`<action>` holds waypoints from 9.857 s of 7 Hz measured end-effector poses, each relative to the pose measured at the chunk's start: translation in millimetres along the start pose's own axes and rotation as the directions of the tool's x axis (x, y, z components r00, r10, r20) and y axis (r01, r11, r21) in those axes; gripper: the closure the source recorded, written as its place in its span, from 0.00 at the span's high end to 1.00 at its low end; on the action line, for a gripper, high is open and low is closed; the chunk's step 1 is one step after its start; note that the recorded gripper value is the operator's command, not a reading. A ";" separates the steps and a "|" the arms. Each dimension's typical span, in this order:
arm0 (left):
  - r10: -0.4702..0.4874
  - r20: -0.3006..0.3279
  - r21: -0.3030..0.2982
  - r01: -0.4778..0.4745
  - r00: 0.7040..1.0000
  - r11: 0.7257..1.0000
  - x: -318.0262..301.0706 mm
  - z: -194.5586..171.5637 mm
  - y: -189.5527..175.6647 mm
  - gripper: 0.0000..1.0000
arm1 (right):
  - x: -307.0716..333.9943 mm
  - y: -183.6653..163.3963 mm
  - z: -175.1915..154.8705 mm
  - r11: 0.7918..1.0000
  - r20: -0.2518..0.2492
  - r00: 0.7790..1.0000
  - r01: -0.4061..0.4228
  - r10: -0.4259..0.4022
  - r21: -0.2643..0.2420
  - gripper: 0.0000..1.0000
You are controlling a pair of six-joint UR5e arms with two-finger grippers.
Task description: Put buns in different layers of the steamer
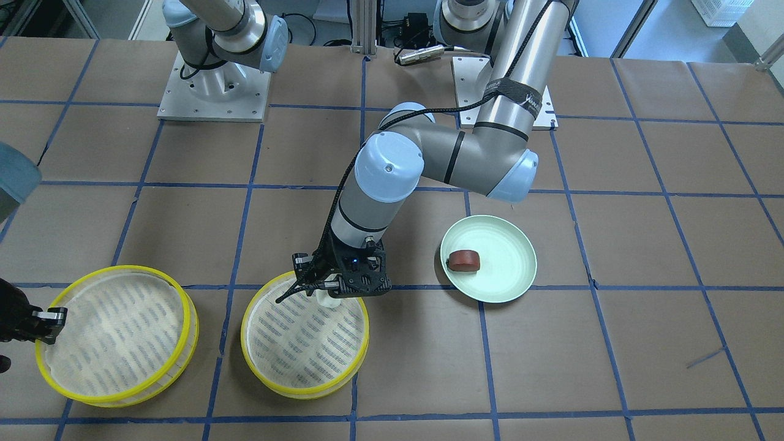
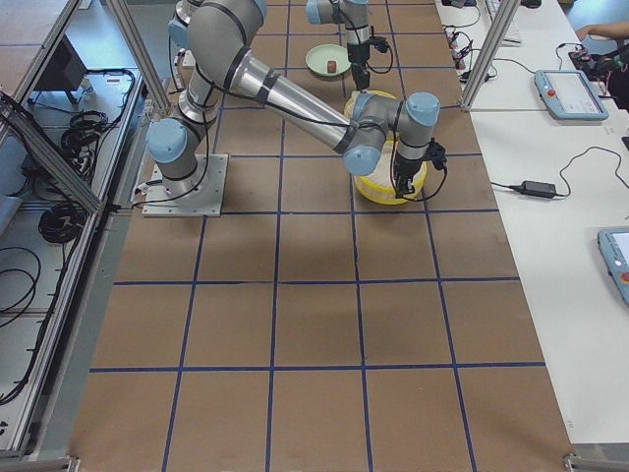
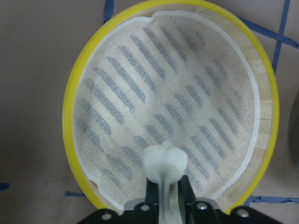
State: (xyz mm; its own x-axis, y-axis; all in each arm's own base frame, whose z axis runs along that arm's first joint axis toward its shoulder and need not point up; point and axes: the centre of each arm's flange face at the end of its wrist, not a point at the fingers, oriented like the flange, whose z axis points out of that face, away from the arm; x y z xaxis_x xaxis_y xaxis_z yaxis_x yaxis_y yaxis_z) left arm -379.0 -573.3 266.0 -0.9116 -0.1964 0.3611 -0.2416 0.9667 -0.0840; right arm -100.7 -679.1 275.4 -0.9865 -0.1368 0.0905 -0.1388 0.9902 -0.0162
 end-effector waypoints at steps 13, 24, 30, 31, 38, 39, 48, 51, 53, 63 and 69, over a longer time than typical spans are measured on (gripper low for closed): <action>0.292 0.239 -0.097 -0.276 0.926 0.956 -136.5 -24.8 -28.6 1.00 | -146.4 -5.8 -73.0 0.987 0.013 0.988 -0.157 0.156 0.030 0.12; 0.214 0.343 -0.188 -0.157 0.915 0.970 -241.0 -16.7 -10.9 0.32 | -298.3 4.8 -42.5 0.959 0.018 0.958 -0.284 0.285 -0.007 0.14; 0.205 0.335 -0.124 -0.173 0.919 0.977 -209.9 -79.6 -36.8 0.10 | -292.1 5.9 -38.3 0.966 -0.006 0.966 -0.259 0.259 -0.007 0.18; 0.205 0.334 -0.128 -0.171 0.920 0.977 -197.6 -105.7 -45.6 0.10 | -292.1 6.4 -36.7 0.966 -0.006 0.966 -0.259 0.259 -0.009 0.22; 0.118 0.171 -0.088 -0.104 0.978 0.991 -136.5 -135.3 -52.4 0.11 | -267.4 11.4 -107.5 0.962 0.037 0.961 -0.274 0.273 0.008 0.99; 0.092 0.126 -0.073 -0.083 0.988 0.994 -113.8 -139.2 -50.3 0.11 | -259.6 27.9 -160.7 0.964 0.060 0.962 -0.268 0.268 -0.008 0.99; 0.014 -0.088 0.074 -0.008 0.996 0.997 16.5 -48.7 -41.1 1.00 | -238.7 120.1 -248.5 0.985 0.072 0.983 -0.170 0.171 -0.026 1.00; 0.097 -0.077 0.093 -0.090 0.992 0.992 13.4 -58.3 -46.0 1.00 | -242.7 121.6 -250.2 0.986 0.087 0.983 -0.163 0.164 -0.023 1.00; 0.192 -0.019 0.056 -0.191 0.981 0.980 -24.0 -90.7 -64.3 1.00 | -244.2 122.1 -251.2 0.987 0.088 0.983 -0.160 0.161 -0.022 1.00; 0.227 0.274 -0.250 -0.159 0.935 0.955 -184.0 -268.5 -37.3 1.00 | -239.1 122.8 -256.1 0.983 0.085 0.980 -0.179 0.181 -0.028 1.00; 0.223 0.289 -0.243 -0.154 0.931 0.958 -187.4 -268.5 -34.8 1.00 | -237.4 122.0 -255.0 0.983 0.084 0.979 -0.182 0.184 -0.029 1.00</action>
